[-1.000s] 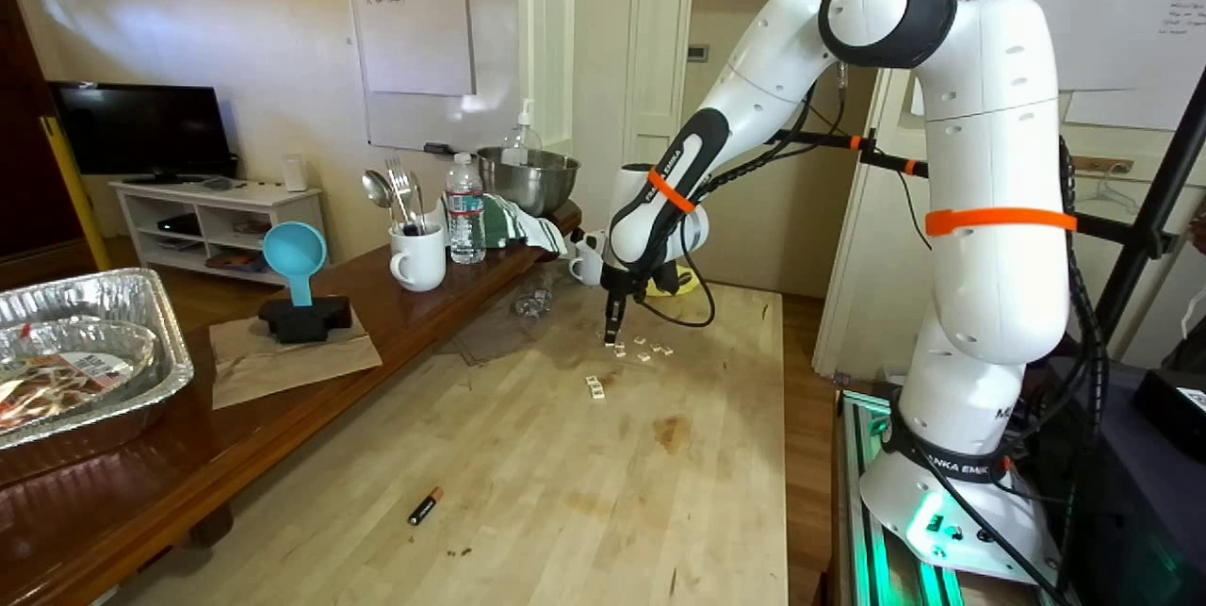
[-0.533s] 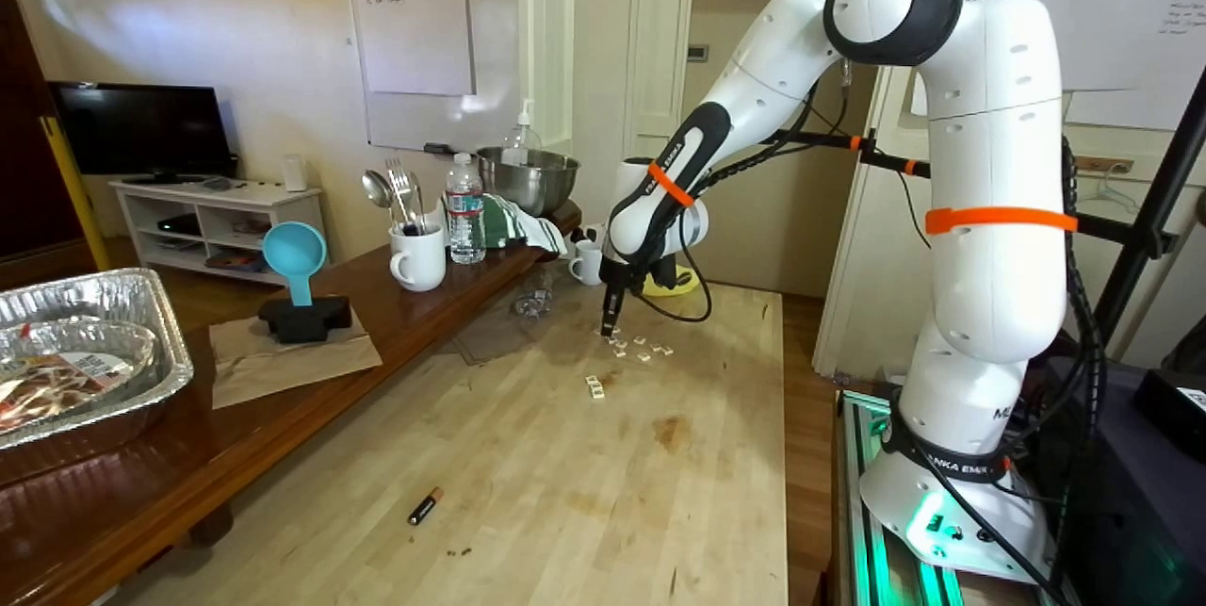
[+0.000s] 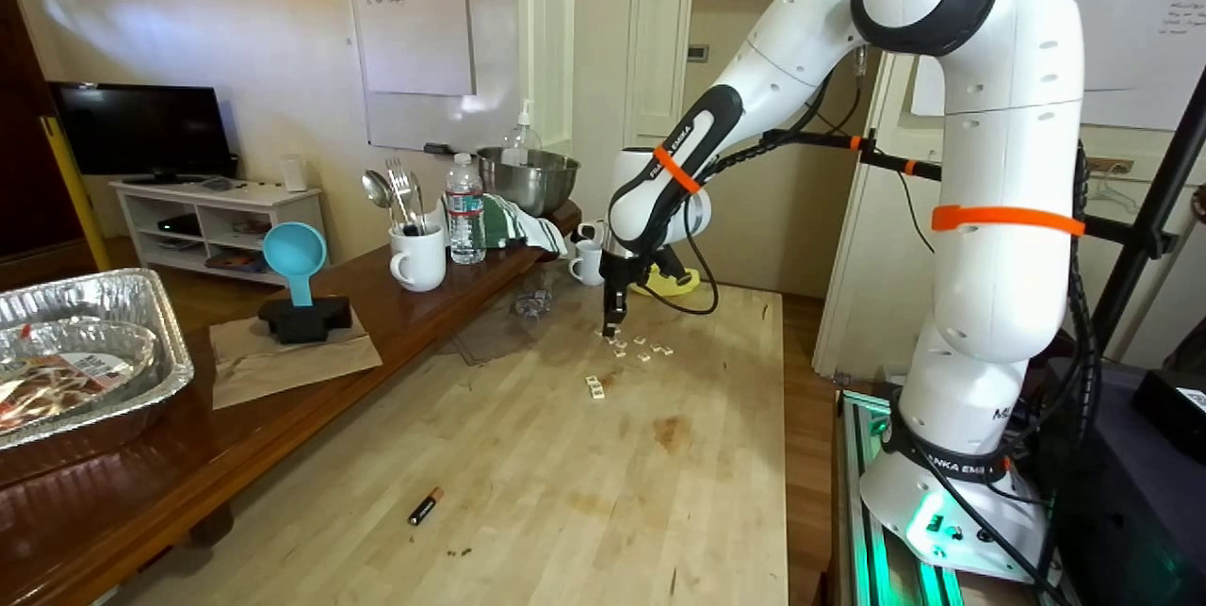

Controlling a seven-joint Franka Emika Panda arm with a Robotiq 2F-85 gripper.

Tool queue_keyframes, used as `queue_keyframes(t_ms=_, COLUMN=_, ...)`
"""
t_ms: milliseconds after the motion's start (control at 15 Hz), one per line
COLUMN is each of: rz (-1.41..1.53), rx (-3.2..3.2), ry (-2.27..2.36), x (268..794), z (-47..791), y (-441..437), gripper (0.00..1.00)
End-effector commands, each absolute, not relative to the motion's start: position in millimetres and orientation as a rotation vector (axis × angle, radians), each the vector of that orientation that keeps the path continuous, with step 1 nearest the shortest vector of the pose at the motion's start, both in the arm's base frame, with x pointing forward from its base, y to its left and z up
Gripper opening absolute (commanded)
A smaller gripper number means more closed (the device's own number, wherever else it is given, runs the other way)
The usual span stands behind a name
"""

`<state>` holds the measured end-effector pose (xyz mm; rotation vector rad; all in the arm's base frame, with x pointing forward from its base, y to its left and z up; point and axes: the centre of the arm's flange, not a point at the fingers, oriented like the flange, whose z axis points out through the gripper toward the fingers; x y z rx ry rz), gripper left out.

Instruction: Replace M with L on the pile of letters on the left

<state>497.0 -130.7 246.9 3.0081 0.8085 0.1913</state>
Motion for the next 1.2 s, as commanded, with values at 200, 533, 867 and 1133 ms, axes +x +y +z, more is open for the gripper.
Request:
queue_keyframes(t_ms=200, rz=-0.07, rx=2.905, ry=1.227, x=457, z=245, y=-141, gripper=0.0)
queue_keyframes(t_ms=533, rz=-0.166, rx=2.818, ry=1.387, x=444, z=235, y=-144, gripper=0.0)
queue_keyframes(t_ms=867, rz=-0.085, rx=2.809, ry=1.383, x=446, z=225, y=-136, gripper=0.0)
queue_keyframes(t_ms=1133, rz=-0.046, rx=2.771, ry=1.376, x=449, z=223, y=-136, gripper=0.0)
